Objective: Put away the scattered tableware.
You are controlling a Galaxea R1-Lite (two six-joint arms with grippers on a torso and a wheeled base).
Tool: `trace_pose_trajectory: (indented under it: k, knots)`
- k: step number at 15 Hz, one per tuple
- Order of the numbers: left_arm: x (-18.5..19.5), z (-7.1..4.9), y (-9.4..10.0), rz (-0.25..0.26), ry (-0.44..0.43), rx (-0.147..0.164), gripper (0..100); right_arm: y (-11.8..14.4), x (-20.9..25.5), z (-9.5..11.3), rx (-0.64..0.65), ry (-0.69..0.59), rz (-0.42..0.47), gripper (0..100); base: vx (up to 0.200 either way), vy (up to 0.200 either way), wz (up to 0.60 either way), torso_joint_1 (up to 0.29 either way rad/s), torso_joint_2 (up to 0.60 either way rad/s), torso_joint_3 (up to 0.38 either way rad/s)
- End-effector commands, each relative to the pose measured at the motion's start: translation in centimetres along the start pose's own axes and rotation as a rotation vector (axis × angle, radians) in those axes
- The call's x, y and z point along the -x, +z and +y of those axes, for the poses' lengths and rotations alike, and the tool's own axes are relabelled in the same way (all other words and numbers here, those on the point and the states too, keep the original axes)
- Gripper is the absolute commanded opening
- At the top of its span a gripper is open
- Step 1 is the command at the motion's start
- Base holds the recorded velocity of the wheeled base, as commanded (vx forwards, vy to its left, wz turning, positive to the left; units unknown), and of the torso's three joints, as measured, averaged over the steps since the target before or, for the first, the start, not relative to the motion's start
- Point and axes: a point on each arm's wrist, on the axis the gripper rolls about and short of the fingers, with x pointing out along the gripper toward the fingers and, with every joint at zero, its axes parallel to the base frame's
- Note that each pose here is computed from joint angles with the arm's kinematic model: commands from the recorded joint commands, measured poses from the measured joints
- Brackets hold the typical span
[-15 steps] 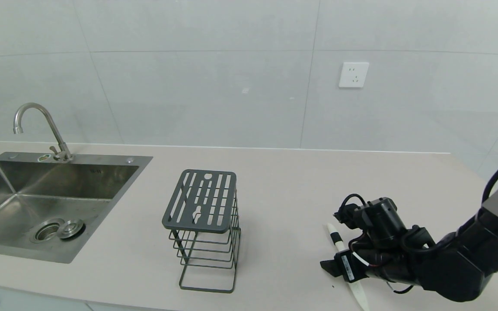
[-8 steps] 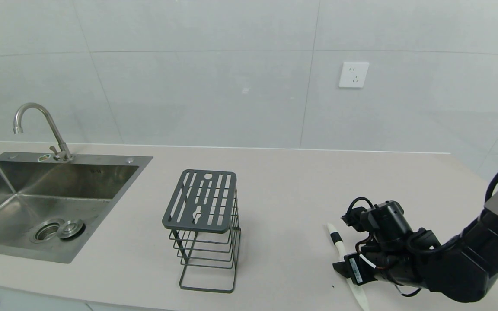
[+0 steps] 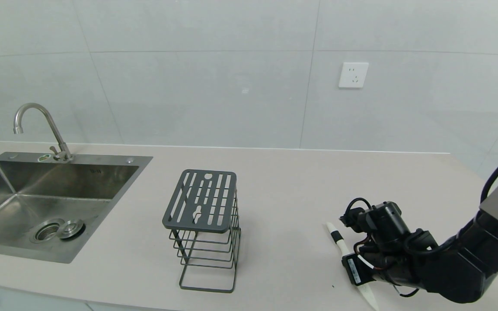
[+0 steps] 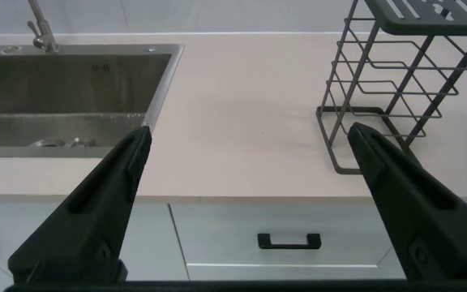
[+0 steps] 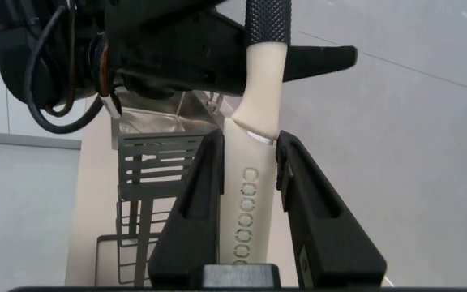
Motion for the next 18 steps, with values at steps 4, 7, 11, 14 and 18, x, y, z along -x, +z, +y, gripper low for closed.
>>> trace_pose_trajectory:
  k: [4,7,11,14,18]
  knots:
    - [0.0,0.0,0.0,0.001,0.000,0.000,100,-0.5,-0.9,0.1,0.013,-0.004,0.039,0,0.000,0.000,0.00,0.000,0.00,0.000]
    - [0.0,0.0,0.0,0.001,0.000,0.000,100,-0.5,-1.0,0.2,0.016,-0.003,0.038,0,0.000,0.000,0.00,0.000,0.00,0.000]
    - [0.0,0.0,0.0,0.001,0.000,0.000,100,-0.8,-1.6,0.3,0.021,-0.006,0.059,0,0.000,0.000,0.00,0.000,0.00,0.000]
    - [0.0,0.0,0.0,0.001,0.000,-0.001,100,-0.7,-2.3,0.5,0.024,-0.005,0.063,0,0.000,0.000,0.00,0.000,0.00,0.000]
    - [0.0,0.0,0.0,0.001,0.000,0.002,100,0.8,-1.1,0.5,0.010,0.009,-0.036,0,0.000,0.000,0.00,0.000,0.00,0.000]
